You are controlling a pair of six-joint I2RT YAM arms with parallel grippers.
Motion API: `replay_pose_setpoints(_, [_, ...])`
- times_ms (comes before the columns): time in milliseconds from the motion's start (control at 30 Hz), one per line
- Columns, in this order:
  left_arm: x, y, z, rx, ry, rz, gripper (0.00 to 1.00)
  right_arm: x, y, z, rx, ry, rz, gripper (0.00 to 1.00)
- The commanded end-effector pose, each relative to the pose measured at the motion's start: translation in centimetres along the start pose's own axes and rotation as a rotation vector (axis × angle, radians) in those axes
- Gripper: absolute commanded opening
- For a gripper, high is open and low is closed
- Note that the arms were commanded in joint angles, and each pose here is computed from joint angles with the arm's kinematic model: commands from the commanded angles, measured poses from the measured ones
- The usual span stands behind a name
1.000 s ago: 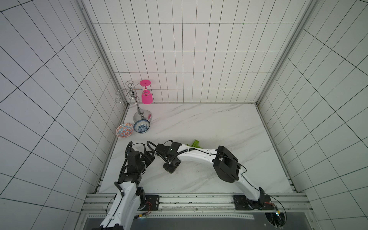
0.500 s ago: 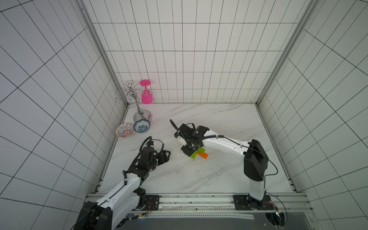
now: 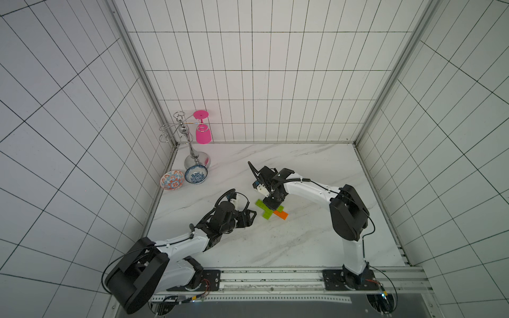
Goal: Assemble a small pinwheel with lego
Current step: Assemble the lego brick with the lego brick.
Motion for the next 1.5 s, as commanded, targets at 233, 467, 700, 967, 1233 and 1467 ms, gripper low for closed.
replay_pose_setpoints(233, [0.2, -1.7, -0.8, 0.022, 0.010, -0.058, 0.78, -0.4, -1.8, -0.6, -0.046, 0.031, -0.017, 0.01])
replay_pose_setpoints(467, [0.1, -1.7, -0.8, 0.022, 0.006, -0.057, 0.78, -1.8, -2.3, -0.7, -0.030, 0.024, -0.057, 0.01])
replay_pose_setpoints(700, [0.1, -1.8, -0.8, 0.023, 0.003, -0.060, 0.78, -1.7, -2.5, -1.0, -0.043, 0.038, -0.056, 0.01])
replay_pose_setpoints(967, [0.2, -1.8, -0.8, 0.025, -0.005, -0.055, 0.78, -1.8, -3.5, -1.1, -0.047, 0.027, -0.074, 0.01])
replay_pose_setpoints(1233, [0.2, -1.7, -0.6, 0.024, -0.010, -0.053, 0.78, -0.7, -3.1, -1.2, -0.040, 0.030, -0.041, 0.00])
replay_pose_setpoints(1467, [0.1, -1.6, -0.5, 0.021, -0.018, -0.052, 0.78, 0.4, -2.7, -1.4, -0.032, 0.034, -0.008, 0.00])
Point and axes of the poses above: each gripper's point midway between its finger pads, its own x axis out along the fingers, its own z axis along the line the jaws close on, y = z × x, the point moved 5 cm from there along -x, back along the fingers, and after that the axes turned 6 degrees about x, right-handed, at the moved point
